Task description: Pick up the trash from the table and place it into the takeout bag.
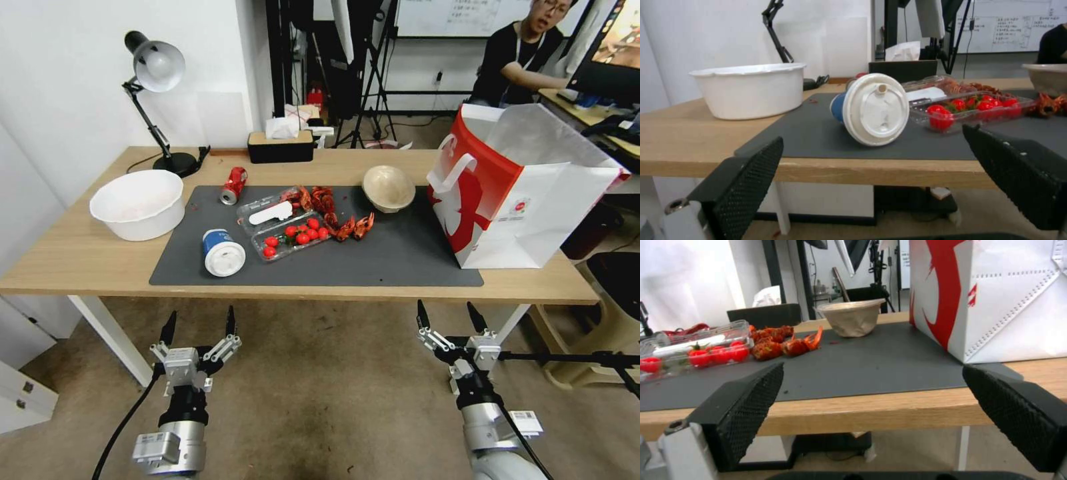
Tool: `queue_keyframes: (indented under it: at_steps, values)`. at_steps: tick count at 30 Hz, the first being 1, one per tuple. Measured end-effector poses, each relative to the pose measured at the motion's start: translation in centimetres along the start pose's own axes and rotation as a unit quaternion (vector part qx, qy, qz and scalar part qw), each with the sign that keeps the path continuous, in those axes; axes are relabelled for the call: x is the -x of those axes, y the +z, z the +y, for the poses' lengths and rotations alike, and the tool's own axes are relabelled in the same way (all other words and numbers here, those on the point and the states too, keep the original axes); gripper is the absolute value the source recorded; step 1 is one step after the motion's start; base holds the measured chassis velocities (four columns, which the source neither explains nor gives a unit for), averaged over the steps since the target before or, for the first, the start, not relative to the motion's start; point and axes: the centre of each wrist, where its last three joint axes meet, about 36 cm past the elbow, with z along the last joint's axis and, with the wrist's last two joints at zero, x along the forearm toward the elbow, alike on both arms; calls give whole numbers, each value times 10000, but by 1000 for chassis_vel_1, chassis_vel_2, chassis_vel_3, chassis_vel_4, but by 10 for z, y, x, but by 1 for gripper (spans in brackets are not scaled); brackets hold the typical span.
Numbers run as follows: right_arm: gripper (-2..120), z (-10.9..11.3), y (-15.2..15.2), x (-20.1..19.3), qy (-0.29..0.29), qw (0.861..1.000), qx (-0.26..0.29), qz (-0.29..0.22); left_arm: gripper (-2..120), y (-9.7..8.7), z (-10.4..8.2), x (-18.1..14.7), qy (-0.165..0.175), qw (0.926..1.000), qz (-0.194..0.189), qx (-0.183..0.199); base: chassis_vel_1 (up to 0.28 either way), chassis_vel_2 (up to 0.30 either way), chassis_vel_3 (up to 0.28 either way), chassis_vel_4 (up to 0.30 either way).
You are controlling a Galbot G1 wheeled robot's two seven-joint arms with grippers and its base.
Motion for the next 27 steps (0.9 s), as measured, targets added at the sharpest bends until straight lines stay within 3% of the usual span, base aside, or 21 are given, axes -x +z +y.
queue_keyframes:
  at_steps: [17,27]
  values:
    - [100,11,2,0,-104,9999,-1,-17,100,6,4,-3,39,9999,131,20,0,0,0,0]
    - [100,29,-53,61,-251,9961,832,-113,100,9,8,-1,-33,9999,123,32,0,0,0,0]
